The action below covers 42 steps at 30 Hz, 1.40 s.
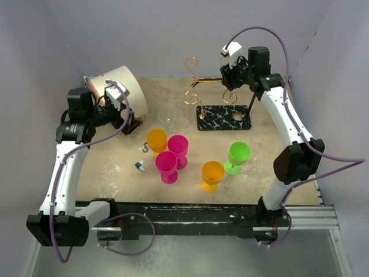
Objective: Place the wine glass upside down on the wine glass rack
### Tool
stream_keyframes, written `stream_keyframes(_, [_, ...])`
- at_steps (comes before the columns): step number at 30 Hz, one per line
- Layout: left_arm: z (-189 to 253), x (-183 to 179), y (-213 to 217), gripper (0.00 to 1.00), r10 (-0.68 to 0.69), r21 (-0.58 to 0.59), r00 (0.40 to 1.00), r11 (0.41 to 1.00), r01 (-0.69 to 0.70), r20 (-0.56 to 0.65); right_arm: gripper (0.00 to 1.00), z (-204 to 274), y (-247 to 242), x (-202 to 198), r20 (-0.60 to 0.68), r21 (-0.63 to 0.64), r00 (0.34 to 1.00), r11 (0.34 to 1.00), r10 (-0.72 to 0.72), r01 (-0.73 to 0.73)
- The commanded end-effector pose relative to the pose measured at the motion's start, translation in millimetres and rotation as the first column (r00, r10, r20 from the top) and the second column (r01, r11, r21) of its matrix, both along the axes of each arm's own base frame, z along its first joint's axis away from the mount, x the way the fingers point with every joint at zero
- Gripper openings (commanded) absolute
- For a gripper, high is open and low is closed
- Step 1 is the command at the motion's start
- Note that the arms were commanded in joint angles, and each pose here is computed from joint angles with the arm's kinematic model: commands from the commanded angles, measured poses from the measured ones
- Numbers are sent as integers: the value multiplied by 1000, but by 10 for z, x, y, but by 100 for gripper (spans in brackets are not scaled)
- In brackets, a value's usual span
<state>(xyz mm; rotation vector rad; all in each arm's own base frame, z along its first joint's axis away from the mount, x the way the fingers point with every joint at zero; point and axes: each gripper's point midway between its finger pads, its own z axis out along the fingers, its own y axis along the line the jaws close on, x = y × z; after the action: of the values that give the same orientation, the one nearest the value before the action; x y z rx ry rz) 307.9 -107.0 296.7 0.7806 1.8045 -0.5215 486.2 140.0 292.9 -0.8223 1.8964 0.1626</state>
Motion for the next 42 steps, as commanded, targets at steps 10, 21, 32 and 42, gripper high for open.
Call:
stream_keyframes(10, [88,168,-91,100,-13,55,999,998,10,47,73,179,23,-153,7,8,998,998,-66,66])
stream_keyframes(21, [25,621,-361,90,-41,161,999,986,36,32,93,727,-143,-375,103,6,988,994,-112,112])
stream_keyframes(32, [-653,1175,-746,72,-120,306,979,937,166,-161,100,1071,-244,-686,155,38,979,991,-135,131])
stream_keyframes(42, [-1241,1461,-852,67,-84,315,942,929,192,-326,100,1121,-352,-839,166,34,972,986,-169,166])
